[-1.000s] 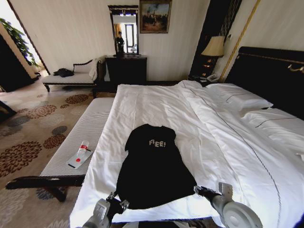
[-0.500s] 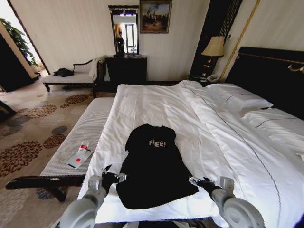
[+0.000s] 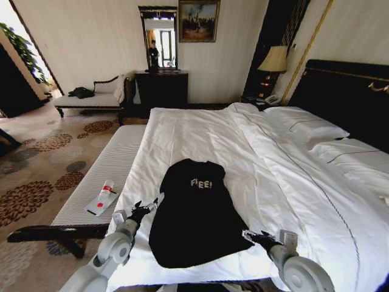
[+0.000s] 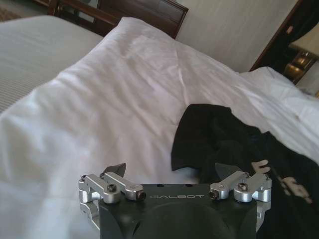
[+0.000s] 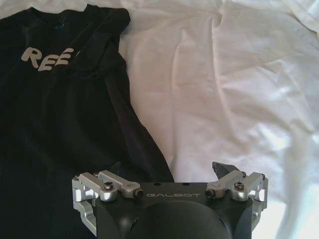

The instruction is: Fold the clothes on the bed.

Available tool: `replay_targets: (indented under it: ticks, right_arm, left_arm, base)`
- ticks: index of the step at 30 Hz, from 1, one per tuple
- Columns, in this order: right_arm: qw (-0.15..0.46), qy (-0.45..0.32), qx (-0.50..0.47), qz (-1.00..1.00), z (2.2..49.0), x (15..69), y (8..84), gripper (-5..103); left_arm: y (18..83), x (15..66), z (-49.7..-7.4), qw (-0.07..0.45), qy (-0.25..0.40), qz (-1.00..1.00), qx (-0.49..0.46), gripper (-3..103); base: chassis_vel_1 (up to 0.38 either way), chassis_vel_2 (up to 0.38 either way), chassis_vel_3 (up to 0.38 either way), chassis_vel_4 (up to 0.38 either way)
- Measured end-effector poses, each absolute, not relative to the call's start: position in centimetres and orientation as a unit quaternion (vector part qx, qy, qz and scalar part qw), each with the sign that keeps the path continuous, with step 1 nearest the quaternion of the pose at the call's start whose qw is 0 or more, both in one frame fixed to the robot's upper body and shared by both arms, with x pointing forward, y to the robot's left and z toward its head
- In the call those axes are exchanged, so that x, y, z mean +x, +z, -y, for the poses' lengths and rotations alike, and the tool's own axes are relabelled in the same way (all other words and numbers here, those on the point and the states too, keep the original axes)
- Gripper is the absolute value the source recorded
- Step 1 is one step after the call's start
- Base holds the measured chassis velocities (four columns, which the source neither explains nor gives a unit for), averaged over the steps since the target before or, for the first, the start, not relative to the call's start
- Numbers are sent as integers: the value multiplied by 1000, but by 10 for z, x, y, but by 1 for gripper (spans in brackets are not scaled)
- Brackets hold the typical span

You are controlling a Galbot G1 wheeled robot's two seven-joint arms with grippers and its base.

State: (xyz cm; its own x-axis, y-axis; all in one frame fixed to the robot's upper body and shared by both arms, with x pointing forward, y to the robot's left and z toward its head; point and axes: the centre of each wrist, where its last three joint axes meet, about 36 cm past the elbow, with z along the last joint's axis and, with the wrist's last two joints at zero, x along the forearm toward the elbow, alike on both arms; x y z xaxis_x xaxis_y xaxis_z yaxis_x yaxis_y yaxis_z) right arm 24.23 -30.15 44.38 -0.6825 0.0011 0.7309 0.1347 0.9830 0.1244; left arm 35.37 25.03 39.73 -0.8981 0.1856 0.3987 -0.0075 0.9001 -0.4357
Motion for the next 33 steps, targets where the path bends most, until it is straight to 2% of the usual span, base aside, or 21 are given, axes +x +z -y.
replay_targets:
  ticks: [3,6,17,26,29,33]
  right_arm:
    - [403,-84,-40,910,303,240,441,100]
    - [405,-83,-43,910,304,240,439,100]
    - [409,-81,-36,908,303,242,441,100]
    - [413,-85,-37,906,307,239,443,100]
    - [417,-97,-30,903,308,240,446,100]
    - [418,-98,-29,903,309,241,447,100]
  left_arm:
    - [402,362,-245,221,269,936,-54,100]
    - [399,366,-246,224,285,930,-55,101]
    - [380,396,-238,255,380,888,-55,94]
    - [359,407,-234,286,428,856,-47,88]
    - [357,411,-231,286,439,850,-53,82]
    - [355,418,-230,284,449,845,-54,81]
  base:
    - [0,0,0,0]
    - [0,0,0,0]
    - [0,0,0,0]
    - [0,0,0,0]
    - [0,0,0,0]
    - [0,0,0,0]
